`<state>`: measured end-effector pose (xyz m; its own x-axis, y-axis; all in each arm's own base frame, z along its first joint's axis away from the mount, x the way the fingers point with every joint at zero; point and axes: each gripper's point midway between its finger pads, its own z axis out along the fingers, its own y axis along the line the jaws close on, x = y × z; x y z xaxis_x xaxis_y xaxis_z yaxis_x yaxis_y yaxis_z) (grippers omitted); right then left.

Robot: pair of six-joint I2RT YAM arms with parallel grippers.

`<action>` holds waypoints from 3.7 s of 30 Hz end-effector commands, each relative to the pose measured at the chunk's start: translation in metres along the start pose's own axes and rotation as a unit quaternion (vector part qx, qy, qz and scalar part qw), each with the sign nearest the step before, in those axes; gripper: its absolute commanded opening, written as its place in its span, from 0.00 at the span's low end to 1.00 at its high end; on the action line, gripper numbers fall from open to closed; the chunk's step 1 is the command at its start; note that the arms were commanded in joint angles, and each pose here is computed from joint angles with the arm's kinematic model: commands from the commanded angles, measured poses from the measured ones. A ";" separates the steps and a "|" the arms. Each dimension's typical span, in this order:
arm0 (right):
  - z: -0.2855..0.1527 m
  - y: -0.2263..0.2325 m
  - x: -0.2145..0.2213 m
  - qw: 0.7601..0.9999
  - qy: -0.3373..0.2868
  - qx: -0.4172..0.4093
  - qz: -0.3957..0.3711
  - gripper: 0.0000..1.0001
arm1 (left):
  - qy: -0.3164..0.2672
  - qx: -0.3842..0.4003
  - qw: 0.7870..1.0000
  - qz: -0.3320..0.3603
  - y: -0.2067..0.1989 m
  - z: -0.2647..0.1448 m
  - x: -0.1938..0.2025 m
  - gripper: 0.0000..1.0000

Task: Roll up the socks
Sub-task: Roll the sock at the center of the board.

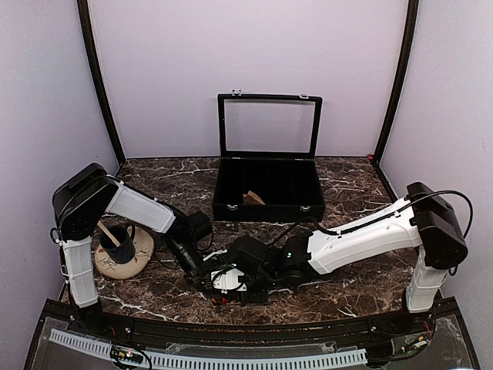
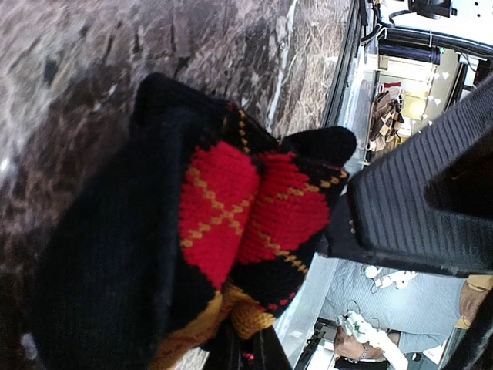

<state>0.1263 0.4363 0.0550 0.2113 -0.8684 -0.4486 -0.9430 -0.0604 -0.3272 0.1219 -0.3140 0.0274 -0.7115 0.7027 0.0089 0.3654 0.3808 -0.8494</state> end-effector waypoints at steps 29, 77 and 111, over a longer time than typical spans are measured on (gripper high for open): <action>0.021 0.031 0.017 0.994 0.030 -0.102 0.005 0.11 | 0.013 -0.058 0.998 -0.018 0.023 -0.011 0.000 0.00; 0.017 0.027 0.009 0.910 0.050 -0.341 0.232 0.01 | -0.384 -0.377 0.837 0.104 -0.028 -0.073 0.026 0.46; 0.019 0.029 0.012 0.870 0.062 -0.411 0.265 0.02 | -0.199 -0.393 0.855 0.275 -0.045 0.017 0.005 0.47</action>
<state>0.1064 0.4399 0.0346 -0.2872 -0.9145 -0.2849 -0.7884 0.0567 0.6126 0.0963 -0.3304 0.0563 -0.4449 0.6686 -0.5959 0.8582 0.5086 -0.0701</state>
